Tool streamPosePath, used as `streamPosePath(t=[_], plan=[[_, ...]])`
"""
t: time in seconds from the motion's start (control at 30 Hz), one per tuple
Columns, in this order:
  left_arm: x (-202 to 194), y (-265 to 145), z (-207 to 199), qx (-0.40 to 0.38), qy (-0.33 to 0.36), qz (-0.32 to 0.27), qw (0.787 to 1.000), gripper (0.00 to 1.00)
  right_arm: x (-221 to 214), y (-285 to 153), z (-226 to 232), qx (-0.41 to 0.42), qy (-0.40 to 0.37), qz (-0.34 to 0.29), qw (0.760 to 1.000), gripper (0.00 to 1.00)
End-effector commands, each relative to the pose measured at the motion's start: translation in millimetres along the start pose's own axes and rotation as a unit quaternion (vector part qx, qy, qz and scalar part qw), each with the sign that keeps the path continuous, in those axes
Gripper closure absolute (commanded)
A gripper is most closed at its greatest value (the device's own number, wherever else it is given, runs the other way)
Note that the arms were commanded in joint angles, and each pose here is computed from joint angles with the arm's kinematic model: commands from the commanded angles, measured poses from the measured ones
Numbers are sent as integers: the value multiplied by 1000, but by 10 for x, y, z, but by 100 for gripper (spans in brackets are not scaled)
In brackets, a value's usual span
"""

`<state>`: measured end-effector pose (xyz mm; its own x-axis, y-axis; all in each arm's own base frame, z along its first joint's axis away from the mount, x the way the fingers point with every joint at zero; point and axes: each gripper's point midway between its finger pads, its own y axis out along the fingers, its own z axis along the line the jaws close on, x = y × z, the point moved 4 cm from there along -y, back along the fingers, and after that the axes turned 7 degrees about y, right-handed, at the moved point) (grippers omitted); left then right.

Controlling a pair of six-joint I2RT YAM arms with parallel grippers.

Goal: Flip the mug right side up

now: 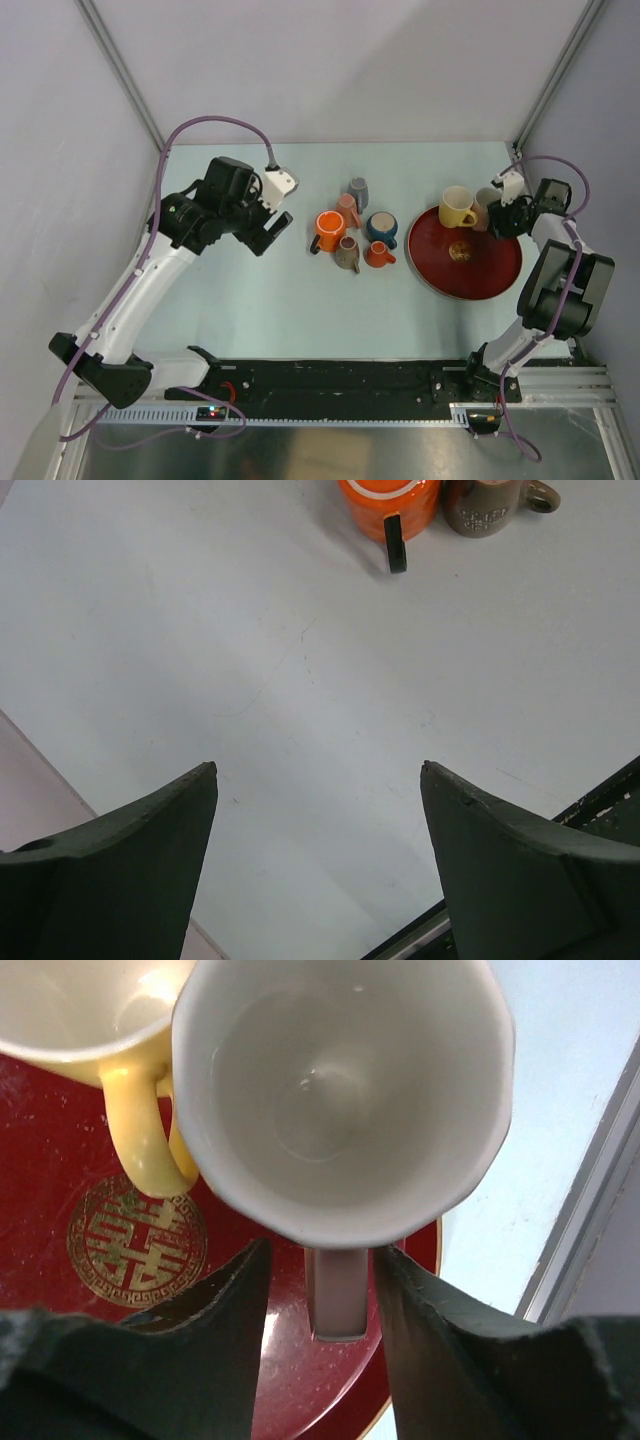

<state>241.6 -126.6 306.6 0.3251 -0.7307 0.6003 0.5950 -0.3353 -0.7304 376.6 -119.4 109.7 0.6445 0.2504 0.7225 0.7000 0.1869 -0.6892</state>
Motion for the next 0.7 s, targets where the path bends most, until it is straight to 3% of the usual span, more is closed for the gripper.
streamPosePath(t=[0.0,0.13,0.3,0.67], plan=[[10,-5,-43,-18,3,-13,1000,14,103,-277,-50,-14,0,-8,1000,46],[34,-50,-78,-27,-6,-25,999,10,323,-724,-7,-26,33,-54,998,32],[52,-68,-99,-31,-17,-32,999,2,679,-1191,351,-23,41,-109,993,27],[-183,79,-250,-53,-38,-2,998,0,1137,-923,2225,160,-16,-90,983,31]])
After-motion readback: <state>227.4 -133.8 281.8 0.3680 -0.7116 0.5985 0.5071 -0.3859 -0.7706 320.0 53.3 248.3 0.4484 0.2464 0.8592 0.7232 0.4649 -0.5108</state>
